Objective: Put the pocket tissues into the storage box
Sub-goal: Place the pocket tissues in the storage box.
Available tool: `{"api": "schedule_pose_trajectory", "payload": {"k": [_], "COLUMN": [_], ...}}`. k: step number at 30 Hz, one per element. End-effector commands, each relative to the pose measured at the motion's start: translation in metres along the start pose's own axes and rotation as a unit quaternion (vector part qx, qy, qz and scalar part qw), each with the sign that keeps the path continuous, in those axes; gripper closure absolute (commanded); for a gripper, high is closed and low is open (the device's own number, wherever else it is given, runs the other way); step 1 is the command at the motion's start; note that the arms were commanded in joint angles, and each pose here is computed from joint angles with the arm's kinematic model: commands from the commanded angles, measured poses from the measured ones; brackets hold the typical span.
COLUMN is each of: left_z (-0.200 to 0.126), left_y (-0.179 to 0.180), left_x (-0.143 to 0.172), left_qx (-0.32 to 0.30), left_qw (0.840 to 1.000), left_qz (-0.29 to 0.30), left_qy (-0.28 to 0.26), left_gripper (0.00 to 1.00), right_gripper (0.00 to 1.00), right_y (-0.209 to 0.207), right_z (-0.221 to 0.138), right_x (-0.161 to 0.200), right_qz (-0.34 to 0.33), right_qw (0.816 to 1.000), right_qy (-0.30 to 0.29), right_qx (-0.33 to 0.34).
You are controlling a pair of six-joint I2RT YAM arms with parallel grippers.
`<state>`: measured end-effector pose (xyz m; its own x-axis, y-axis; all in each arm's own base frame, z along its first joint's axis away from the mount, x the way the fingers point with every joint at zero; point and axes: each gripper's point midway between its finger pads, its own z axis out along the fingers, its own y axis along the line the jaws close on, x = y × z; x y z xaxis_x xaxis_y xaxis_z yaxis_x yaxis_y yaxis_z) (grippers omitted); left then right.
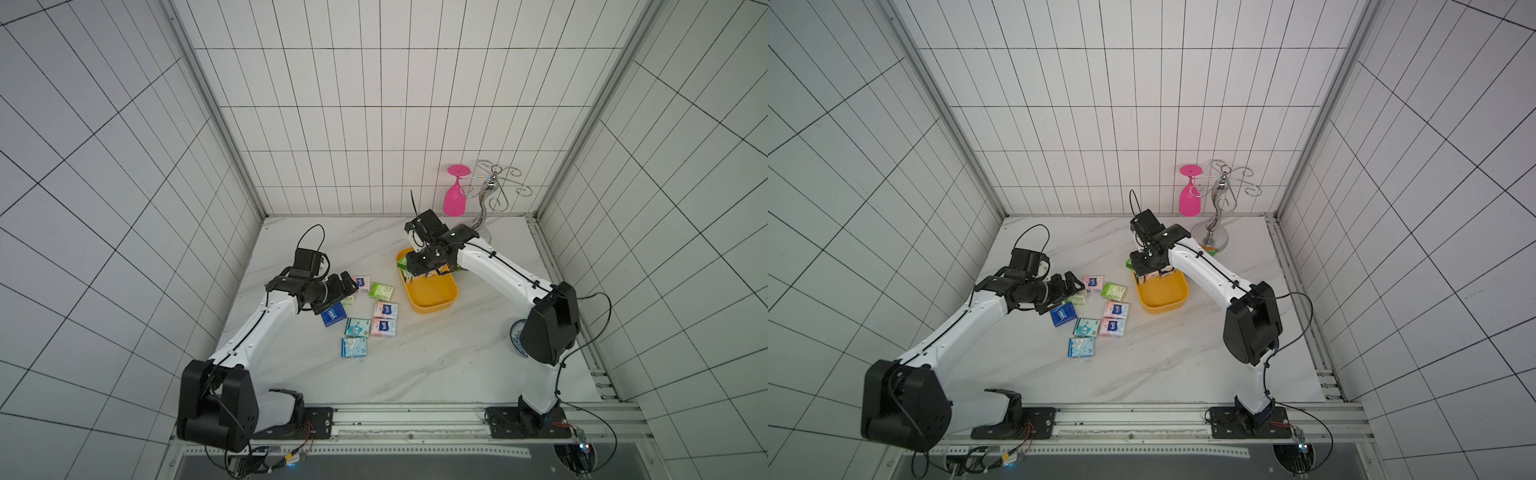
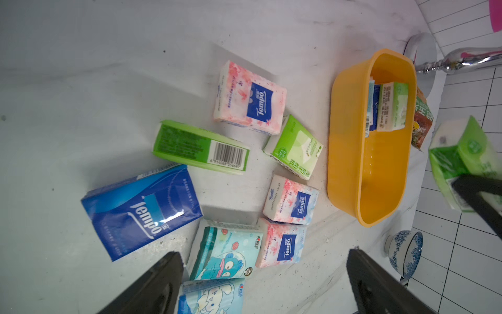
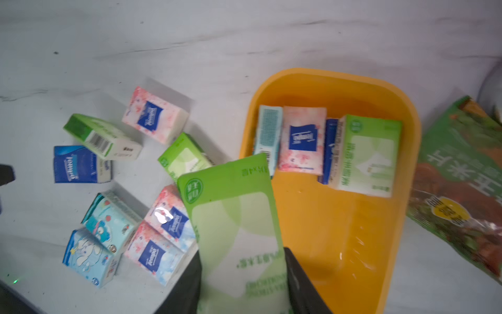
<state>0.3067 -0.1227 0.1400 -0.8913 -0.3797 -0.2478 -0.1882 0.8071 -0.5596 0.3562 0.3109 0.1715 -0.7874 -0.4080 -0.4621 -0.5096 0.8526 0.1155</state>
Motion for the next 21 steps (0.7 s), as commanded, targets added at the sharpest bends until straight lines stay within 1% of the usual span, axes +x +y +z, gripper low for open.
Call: {"api": "schedule_pose_trajectory", "payload": {"k": [1,4,7,11,16,21], "left_z": [0.001,0.004,0.005,0.004,0.004,0.003], "left_y": [-0.007,-0.008,-0.008,-0.006,-0.001,0.001], "left_x": [-0.007,-0.005,-0.004,-0.002,0.001,0.002], "left_qx": [-0.004,-0.004,-0.004,-0.006,-0.011,-0.015], "left_qw": [1.000,1.000,1.000,1.000,1.000,1.000], "left_qz": [0.015,0.017,0.020,0.022,0.022,0.025], "left_qy": [-0.009,-0.005,-0.003,-0.003,-0.003,-0.005], "left_gripper": [0.03,0.02,0.03,0.03,0.03,0.02], "right_gripper": [0.58,0.58,0.58,0.58,0.58,0.57], "right_y": [-0.035,-0.056,-0.067,-0.067,-0.068,-0.063], "right_z": [0.006,0.015,0.025,0.037,0.053,0.065], "right_x": [0.006,0.002,-0.008,-0.022,-0.024,-0.033], "right_qz": [0.052,0.077,0.096,0.108,0.126,0.137], "right_qw": [0.998,0.995,0.992,0.991,0.989,0.988], "right_qy": [0.003,-0.002,-0.014,-0.025,-0.021,-0.034], "right_qx": [0.040,0.066,0.077,0.079,0.077,0.067]}}
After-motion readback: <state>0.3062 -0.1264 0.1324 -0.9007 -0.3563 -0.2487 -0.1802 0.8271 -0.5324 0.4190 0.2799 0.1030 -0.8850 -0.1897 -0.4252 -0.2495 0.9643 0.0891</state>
